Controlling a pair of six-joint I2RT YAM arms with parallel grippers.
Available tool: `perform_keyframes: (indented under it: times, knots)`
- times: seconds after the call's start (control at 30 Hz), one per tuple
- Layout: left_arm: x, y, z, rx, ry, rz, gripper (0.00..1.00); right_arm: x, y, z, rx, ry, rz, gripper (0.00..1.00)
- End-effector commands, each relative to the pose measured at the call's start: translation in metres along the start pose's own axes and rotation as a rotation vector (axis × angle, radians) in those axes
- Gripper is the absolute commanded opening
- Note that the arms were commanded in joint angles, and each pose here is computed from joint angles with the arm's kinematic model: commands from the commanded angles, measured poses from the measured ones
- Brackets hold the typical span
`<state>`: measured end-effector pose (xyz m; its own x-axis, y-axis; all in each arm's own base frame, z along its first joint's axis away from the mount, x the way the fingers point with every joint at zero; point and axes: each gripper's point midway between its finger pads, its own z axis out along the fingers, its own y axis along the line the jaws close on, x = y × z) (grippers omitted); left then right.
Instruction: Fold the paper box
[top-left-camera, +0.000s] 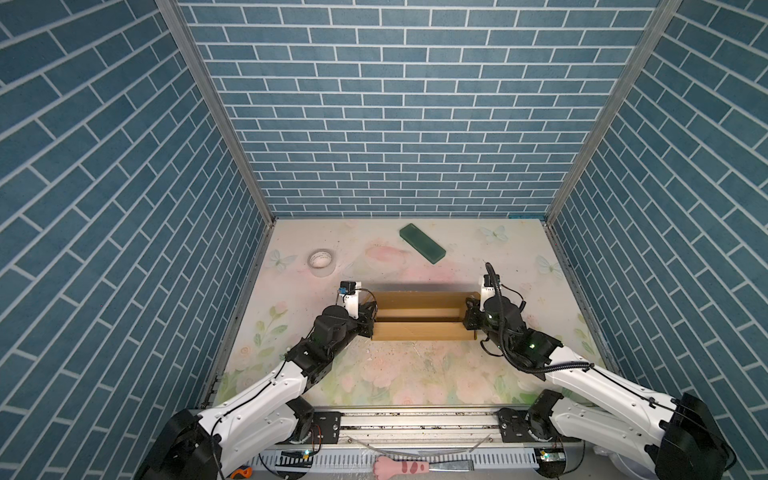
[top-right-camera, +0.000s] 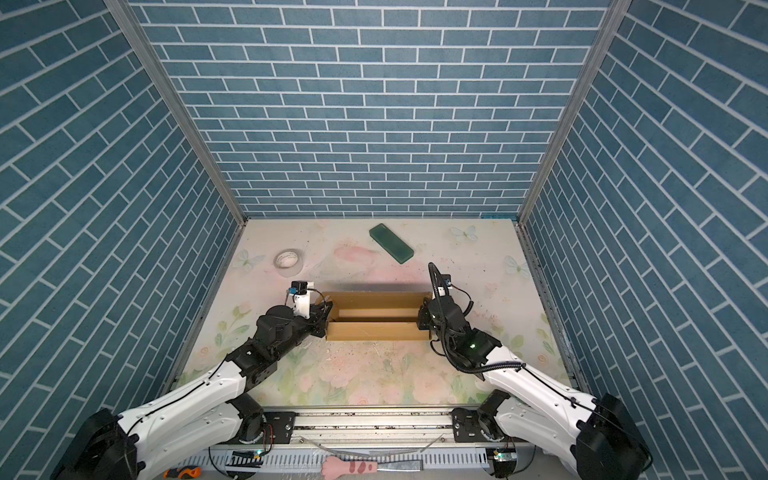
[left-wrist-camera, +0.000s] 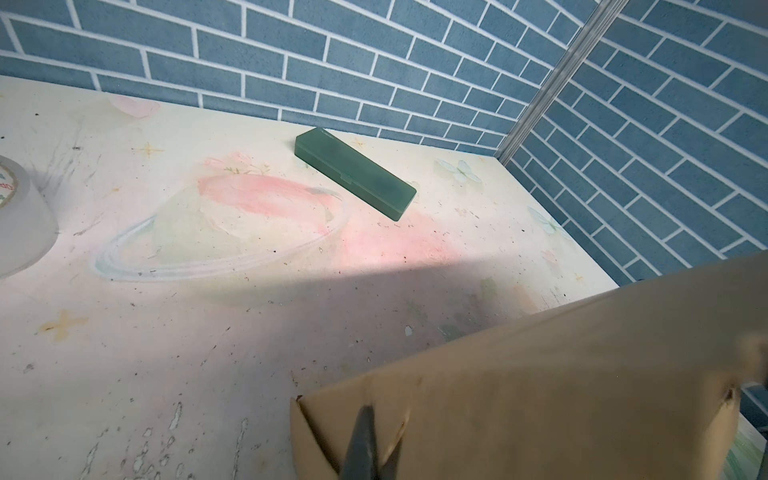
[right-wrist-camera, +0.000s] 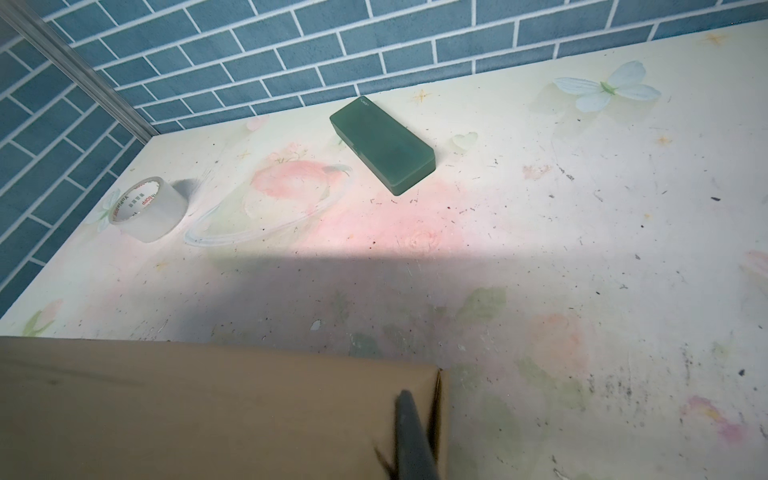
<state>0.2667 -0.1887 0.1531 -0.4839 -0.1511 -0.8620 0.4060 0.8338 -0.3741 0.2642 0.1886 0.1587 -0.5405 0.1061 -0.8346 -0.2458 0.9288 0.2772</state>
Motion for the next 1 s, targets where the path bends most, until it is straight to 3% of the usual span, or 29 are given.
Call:
perform_keyframes:
  times: [0.0,0.23,0.5,0.7,0.97]
  knots:
    - [0.054,0.003,-0.005,0.012,0.184,0.010,0.00,0.031,0.008,-0.004,-0.063,0.095,0.032,0.00]
    - [0.032,-0.010,0.000,0.039,0.096,0.074,0.00,0.016,0.016,-0.002,-0.087,0.028,0.005,0.00]
    - [-0.024,-0.026,0.016,0.034,-0.079,0.188,0.00,-0.034,0.025,0.001,-0.071,-0.184,-0.063,0.00]
    - [-0.045,-0.033,0.037,0.035,-0.187,0.273,0.00,-0.058,0.030,0.006,-0.060,-0.326,-0.156,0.00]
    - [-0.005,-0.026,0.032,0.090,-0.175,0.228,0.00,-0.021,0.020,0.011,-0.081,-0.192,-0.122,0.00]
